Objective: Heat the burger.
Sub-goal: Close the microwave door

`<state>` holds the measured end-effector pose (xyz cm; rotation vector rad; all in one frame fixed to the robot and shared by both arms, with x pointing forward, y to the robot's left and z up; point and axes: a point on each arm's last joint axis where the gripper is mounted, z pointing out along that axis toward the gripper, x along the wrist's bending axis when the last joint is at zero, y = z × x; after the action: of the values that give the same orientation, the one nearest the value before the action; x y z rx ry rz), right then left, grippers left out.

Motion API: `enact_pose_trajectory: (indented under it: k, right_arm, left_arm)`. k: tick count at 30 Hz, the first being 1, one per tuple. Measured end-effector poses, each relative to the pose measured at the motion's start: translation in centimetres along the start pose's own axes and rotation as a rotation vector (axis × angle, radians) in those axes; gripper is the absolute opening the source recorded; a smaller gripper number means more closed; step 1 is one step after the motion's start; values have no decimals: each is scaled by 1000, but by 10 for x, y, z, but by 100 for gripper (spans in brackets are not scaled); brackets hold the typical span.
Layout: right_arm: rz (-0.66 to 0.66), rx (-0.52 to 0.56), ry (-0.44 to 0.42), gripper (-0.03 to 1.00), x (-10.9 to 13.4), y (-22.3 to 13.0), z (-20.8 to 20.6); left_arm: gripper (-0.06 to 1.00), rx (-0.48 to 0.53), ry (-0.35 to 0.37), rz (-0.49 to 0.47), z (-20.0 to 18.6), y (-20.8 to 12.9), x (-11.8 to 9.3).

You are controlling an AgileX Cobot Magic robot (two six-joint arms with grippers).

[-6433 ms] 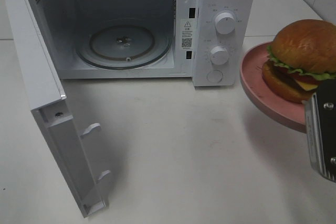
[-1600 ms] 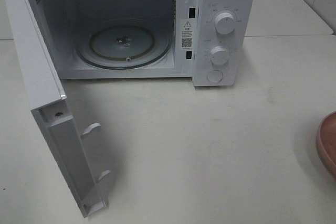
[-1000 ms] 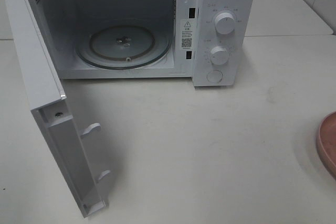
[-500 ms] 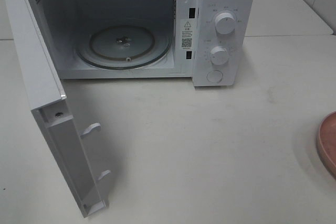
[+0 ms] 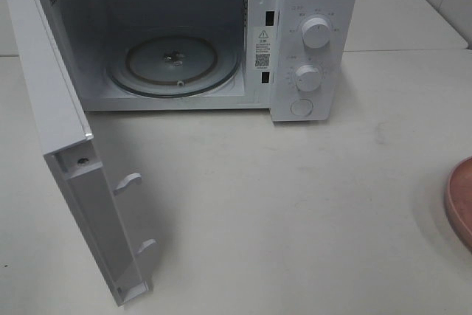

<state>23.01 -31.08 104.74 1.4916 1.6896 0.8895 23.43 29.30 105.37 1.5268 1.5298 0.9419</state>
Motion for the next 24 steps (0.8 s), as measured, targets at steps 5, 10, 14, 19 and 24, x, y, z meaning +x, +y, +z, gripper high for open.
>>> enact_pose_trajectory:
  k: [5, 10, 14, 19, 24]
  right_arm:
    - [19, 1, -33, 76, 0, 0, 0]
    - [32, 2, -53, 76, 1, 0, -1]
    - [34, 2, -54, 76, 1, 0, -1]
    - [36, 2, -54, 76, 1, 0, -1]
    - [36, 1, -54, 76, 1, 0, -1]
  left_arm:
    - [99, 0, 0, 0, 0, 0, 0]
    - [99, 0, 0, 0, 0, 0, 0]
    - [99, 0, 0, 0, 0, 0, 0]
    - [99, 0, 0, 0, 0, 0, 0]
    - [99, 0, 0, 0, 0, 0, 0]
